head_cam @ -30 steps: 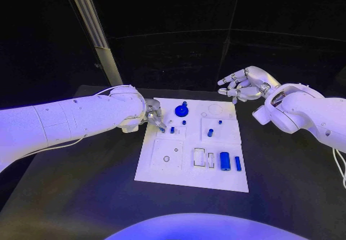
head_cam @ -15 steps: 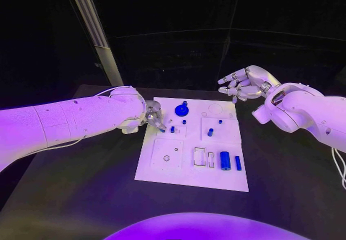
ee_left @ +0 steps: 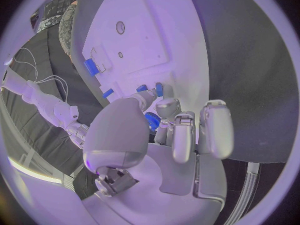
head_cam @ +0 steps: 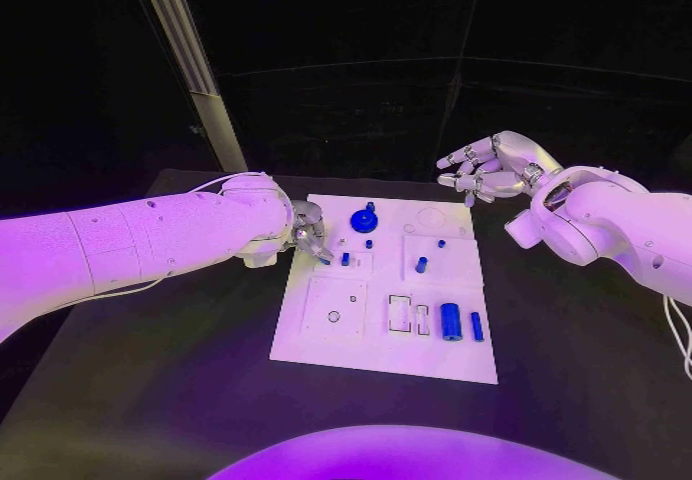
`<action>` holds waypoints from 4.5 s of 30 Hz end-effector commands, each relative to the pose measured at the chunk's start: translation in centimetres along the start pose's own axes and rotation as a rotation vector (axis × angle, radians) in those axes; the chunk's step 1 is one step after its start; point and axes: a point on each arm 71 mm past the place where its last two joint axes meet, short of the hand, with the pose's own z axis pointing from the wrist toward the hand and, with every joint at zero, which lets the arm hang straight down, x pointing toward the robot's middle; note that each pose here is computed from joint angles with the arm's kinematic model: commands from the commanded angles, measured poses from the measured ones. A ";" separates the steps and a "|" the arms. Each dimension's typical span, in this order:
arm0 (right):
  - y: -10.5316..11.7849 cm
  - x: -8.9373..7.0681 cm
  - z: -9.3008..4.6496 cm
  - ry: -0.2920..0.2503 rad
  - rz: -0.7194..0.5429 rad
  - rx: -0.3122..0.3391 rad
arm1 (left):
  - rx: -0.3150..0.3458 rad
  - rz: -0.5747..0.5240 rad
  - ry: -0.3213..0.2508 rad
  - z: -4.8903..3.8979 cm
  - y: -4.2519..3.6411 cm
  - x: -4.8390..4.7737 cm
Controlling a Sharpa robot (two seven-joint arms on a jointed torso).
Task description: Assemble the parts on the task board
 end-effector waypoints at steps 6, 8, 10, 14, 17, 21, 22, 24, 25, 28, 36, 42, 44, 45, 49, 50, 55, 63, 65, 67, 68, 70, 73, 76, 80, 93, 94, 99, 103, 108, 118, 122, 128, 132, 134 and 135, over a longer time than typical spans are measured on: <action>0.2 0.0 0.1 0.008 0.006 -0.010 | -0.002 0.024 0.038 0.22 -0.45 0.76; 0.2 0.1 0.1 0.008 0.005 -0.010 | -0.003 0.024 0.037 0.28 -0.53 0.74; 0.2 0.1 0.1 0.009 0.005 -0.010 | -0.006 0.025 0.036 0.35 -0.61 0.71; 0.2 0.1 0.1 0.010 0.004 -0.009 | -0.014 0.025 0.039 0.48 -0.67 0.68; 0.2 0.1 0.1 0.010 0.004 -0.009 | -0.019 0.025 0.042 0.53 -0.67 0.67; 0.2 0.1 0.1 0.010 0.004 -0.009 | -0.027 0.026 0.044 0.63 -0.67 0.62; 0.2 0.1 0.1 0.010 0.004 -0.009 | -0.028 0.026 0.044 0.66 -0.67 0.61; 0.2 0.1 0.1 0.011 0.004 -0.009 | -0.033 0.027 0.043 0.74 -0.68 0.56; 0.2 0.1 0.1 0.011 0.004 -0.009 | -0.033 0.027 0.044 0.75 -0.68 0.55; 0.2 0.1 0.1 0.011 0.005 -0.009 | -0.038 0.027 0.043 0.83 -0.70 0.51; 0.2 0.1 0.1 0.011 0.005 -0.009 | -0.052 0.021 0.042 0.99 -0.55 0.37; 0.3 0.2 0.1 0.012 0.004 -0.010 | -0.060 0.016 0.042 1.08 -0.43 0.27; 0.3 0.2 0.1 0.014 0.003 -0.011 | -0.061 0.015 0.040 1.10 -0.41 0.24; 0.3 0.2 0.1 0.014 0.003 -0.011 | -0.062 0.014 0.039 1.11 -0.39 0.23; 0.3 0.2 0.1 0.015 0.002 -0.011 | -0.063 0.002 0.030 1.10 -0.26 0.13; 0.3 0.2 0.1 0.016 0.001 -0.012 | -0.062 -0.014 0.027 1.07 -0.17 0.11; 0.3 0.2 0.1 0.019 -0.010 -0.014 | -0.052 -0.056 0.004 0.85 0.21 -0.03; 0.3 0.3 0.1 0.027 -0.018 -0.013 | 0.025 -0.190 -0.061 0.23 0.55 -0.65; 0.3 0.3 0.2 0.028 -0.019 -0.013 | 0.052 -0.234 -0.084 0.03 0.60 -0.87; 0.3 0.3 0.2 0.029 -0.019 -0.012 | 0.083 -0.283 -0.109 -0.16 0.63 -1.12; 0.3 0.3 0.2 0.029 -0.019 -0.011 | 0.102 -0.307 -0.125 -0.25 0.61 -1.28; 0.2 0.3 0.2 0.030 -0.019 -0.009 | 0.145 -0.344 -0.155 -0.41 0.51 -1.58; 0.2 0.3 0.2 0.030 -0.020 -0.008 | 0.231 -0.388 -0.201 -0.61 0.12 -2.07; 0.2 0.3 0.2 0.030 -0.020 -0.007 | 0.332 -0.407 -0.263 -0.74 -0.64 -2.71; 0.2 0.3 0.2 0.031 -0.020 -0.007 | 0.405 -0.313 -0.329 -0.63 -1.91 -3.17; 0.3 0.5 0.4 0.035 -0.024 -0.012 | 0.496 0.099 -0.392 0.86 -5.74 -2.76; 0.3 0.5 0.4 0.036 -0.025 -0.013 | 0.497 0.123 -0.390 0.98 -5.90 -2.68; 0.4 0.6 0.4 0.039 -0.029 -0.016 | 0.476 0.216 -0.359 1.69 -6.40 -2.25; 0.5 0.7 0.5 0.041 -0.033 -0.018 | 0.456 0.250 -0.336 2.20 -6.40 -1.90; 0.5 0.8 0.5 0.042 -0.035 -0.020 | 0.445 0.265 -0.315 2.68 -6.38 -1.42; 0.6 0.9 0.7 0.047 -0.038 -0.023 | 0.442 0.270 -0.295 3.40 -6.75 -0.73; 0.6 1.0 0.7 0.049 -0.038 -0.023 | 0.439 0.270 -0.292 3.57 -6.79 -0.60; 0.6 1.0 0.7 0.050 -0.038 -0.022 | 0.430 0.270 -0.286 3.80 -6.84 -0.47; 0.7 1.1 0.8 0.052 -0.038 -0.023 | 0.429 0.272 -0.274 3.96 -7.08 -0.26; 0.7 1.1 0.8 0.054 -0.037 -0.023 | 0.427 0.273 -0.269 4.04 -7.17 -0.18; 0.7 1.2 0.8 0.055 -0.037 -0.023 | 0.427 0.273 -0.268 4.06 -7.20 -0.15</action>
